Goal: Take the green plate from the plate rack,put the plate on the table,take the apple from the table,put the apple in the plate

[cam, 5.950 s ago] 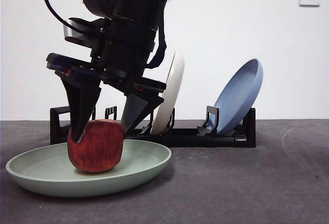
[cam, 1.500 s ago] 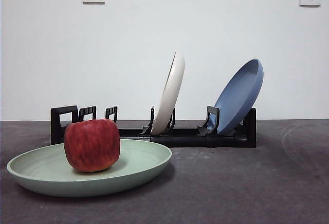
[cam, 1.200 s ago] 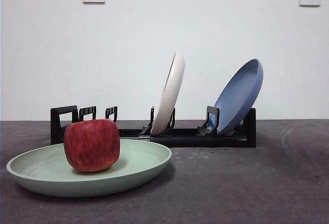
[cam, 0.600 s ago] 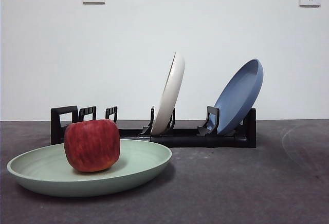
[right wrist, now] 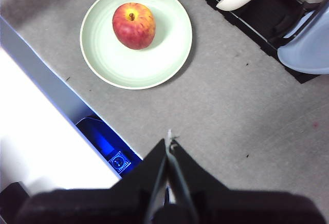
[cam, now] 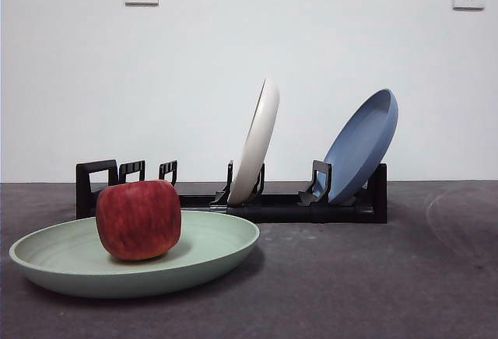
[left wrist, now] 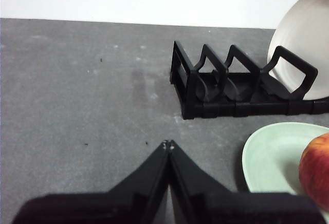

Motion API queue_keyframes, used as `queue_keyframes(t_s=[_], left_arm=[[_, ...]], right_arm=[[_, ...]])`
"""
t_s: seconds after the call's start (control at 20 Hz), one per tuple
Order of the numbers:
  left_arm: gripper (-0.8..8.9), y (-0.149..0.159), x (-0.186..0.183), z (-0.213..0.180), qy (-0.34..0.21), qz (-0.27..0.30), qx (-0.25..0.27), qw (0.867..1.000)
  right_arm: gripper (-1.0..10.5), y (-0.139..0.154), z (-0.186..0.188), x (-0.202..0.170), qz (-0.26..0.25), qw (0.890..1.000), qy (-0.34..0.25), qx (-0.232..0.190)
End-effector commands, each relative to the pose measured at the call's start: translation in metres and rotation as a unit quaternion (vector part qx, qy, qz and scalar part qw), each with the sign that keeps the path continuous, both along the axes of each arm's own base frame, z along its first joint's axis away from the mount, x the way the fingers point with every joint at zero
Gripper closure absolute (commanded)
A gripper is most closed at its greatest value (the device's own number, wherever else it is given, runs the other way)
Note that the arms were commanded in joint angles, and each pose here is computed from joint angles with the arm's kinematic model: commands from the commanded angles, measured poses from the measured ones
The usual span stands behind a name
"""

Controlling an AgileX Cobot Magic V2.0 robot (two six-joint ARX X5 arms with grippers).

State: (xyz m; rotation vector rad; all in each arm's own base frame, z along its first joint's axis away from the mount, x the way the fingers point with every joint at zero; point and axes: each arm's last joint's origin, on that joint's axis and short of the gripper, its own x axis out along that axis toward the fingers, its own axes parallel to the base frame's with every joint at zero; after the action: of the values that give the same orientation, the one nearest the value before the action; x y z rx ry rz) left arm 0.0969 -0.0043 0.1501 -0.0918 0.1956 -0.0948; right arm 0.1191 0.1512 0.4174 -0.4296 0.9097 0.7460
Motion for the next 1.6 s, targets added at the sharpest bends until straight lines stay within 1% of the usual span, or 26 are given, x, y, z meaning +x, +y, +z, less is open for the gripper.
queue_keyframes(t_s=[0.05,0.75,0.85,0.95,1.0,1.1,1.2,1.35,1.45,1.6], left_arm=[[8.17,0.0,0.001,-0.002,0.004,0.0,0.006,1.0],[8.17,0.0,0.004,-0.007,0.036,0.0,0.007,0.999],[8.17,0.0,0.004,-0.008,0.04,0.0,0.007,0.999],[8.17,0.0,0.004,-0.009,0.044,0.0,0.007,0.999],[8.17,0.0,0.004,-0.009,0.048,0.0,0.007,0.999],[8.17,0.0,0.005,-0.01,0.054,-0.001,0.007,0.999],[8.17,0.0,0.005,-0.011,0.06,-0.001,0.007,0.998],[8.17,0.0,0.006,-0.013,0.069,-0.001,0.007,0.998],[8.17,0.0,0.006,-0.014,0.074,-0.001,0.007,0.997],[8.17,0.0,0.007,-0.015,0.083,-0.001,0.007,0.997]], right_arm=[[9.5,-0.001,-0.003,-0.001,0.002,1.0,0.008,-0.012],[9.5,-0.001,-0.003,-0.001,-0.002,1.0,0.005,-0.013],[9.5,-0.006,-0.001,0.0,-0.02,0.999,-0.02,-0.025],[9.5,-0.009,0.001,0.007,-0.064,0.996,-0.061,-0.032],[9.5,-0.014,0.002,0.011,-0.096,0.991,-0.087,-0.025],[9.5,-0.024,-0.005,0.026,-0.147,0.982,-0.122,0.011],[9.5,-0.04,-0.027,0.043,-0.203,0.963,-0.164,0.066],[9.5,-0.072,-0.083,0.058,-0.256,0.935,-0.208,0.127],[9.5,-0.099,-0.124,0.056,-0.297,0.911,-0.243,0.153],[9.5,-0.135,-0.181,0.04,-0.365,0.867,-0.295,0.165]])
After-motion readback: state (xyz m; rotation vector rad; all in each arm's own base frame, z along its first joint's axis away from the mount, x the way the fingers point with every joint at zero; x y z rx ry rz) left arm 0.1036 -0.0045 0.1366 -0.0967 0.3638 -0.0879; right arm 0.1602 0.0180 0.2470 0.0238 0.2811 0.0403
